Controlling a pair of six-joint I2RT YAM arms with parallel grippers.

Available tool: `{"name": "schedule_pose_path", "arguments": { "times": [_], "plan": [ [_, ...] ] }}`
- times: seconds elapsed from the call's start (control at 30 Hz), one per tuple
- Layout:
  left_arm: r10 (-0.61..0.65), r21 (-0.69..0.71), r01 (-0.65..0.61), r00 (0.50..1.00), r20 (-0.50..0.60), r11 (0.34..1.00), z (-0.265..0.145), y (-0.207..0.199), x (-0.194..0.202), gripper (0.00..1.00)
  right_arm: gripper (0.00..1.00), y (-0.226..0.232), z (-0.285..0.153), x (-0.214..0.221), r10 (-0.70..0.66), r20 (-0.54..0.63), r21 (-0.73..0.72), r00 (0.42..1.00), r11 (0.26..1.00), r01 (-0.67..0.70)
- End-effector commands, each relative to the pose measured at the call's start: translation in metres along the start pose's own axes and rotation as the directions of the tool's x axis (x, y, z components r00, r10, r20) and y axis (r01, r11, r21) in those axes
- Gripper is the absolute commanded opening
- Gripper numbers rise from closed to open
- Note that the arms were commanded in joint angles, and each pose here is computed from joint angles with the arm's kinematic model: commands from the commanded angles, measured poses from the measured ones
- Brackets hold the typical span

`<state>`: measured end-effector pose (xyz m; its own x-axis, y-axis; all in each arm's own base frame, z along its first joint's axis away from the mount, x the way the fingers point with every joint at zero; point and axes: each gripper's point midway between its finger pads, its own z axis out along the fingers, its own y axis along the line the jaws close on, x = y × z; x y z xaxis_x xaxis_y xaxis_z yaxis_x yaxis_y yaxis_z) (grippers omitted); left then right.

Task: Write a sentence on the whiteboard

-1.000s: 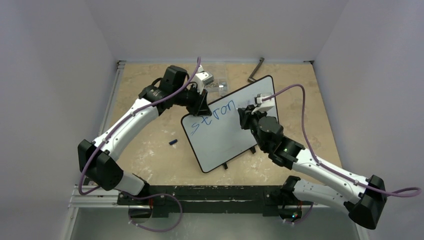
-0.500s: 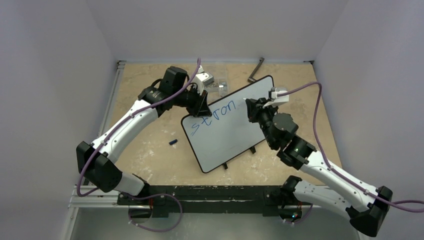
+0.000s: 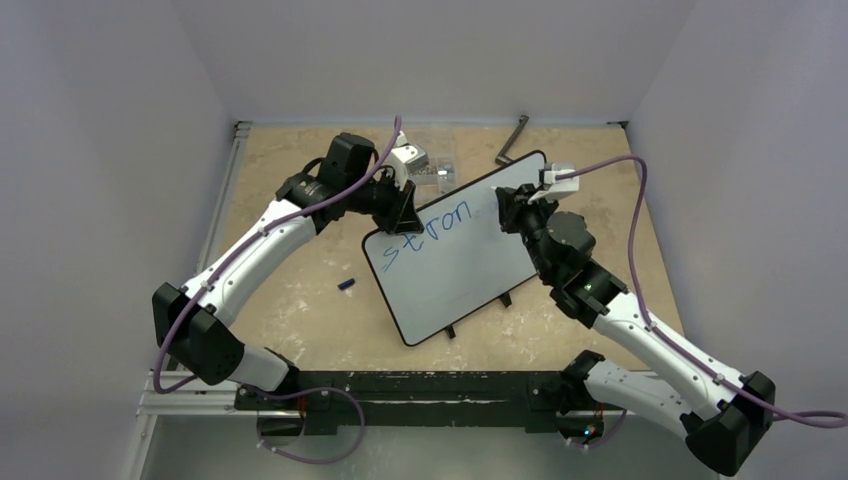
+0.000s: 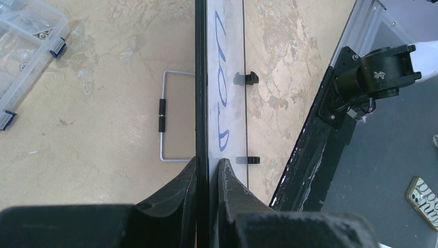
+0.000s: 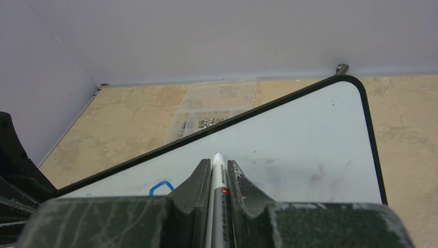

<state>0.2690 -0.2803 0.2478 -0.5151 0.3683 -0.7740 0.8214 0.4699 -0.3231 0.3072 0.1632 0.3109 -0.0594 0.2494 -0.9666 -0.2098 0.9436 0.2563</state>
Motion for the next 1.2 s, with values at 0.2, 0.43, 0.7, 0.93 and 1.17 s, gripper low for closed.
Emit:
{"name": "schedule_pose_path", "arguments": {
  "times": [0.2, 0.43, 0.7, 0.93, 1.17],
  "plan": [
    [0.105, -0.101, -0.109, 0.994, -0.04, 0.989, -0.004, 0.017, 0.007, 0.0, 0.0, 0.015, 0.011, -0.023, 0.025, 0.056, -0.047, 0.998, 0.999, -0.023],
    [0.105, -0.099, -0.109, 0.994, -0.04, 0.989, -0.004, 0.017, 0.007, 0.0, 0.0, 0.019, 0.014, -0.017, 0.027, 0.041, -0.062, 0.999, 0.998, -0.024],
    [0.106, -0.099, -0.109, 0.994, -0.042, 0.989, -0.003, 0.017, 0.007, 0.0, 0.0, 0.035, 0.013, -0.01, 0.016, 0.012, -0.155, 1.0, 0.988, -0.014],
    [0.105, -0.101, -0.109, 0.994, -0.043, 0.989, -0.003, 0.017, 0.007, 0.0, 0.0, 0.04, 0.009, 0.009, -0.005, -0.041, -0.204, 0.999, 0.979, -0.004],
    [0.102, -0.099, -0.106, 0.994, -0.045, 0.989, -0.002, 0.017, 0.008, 0.0, 0.0, 0.03, 0.003, 0.042, -0.026, -0.119, -0.188, 0.993, 0.982, 0.003]
  ]
}}
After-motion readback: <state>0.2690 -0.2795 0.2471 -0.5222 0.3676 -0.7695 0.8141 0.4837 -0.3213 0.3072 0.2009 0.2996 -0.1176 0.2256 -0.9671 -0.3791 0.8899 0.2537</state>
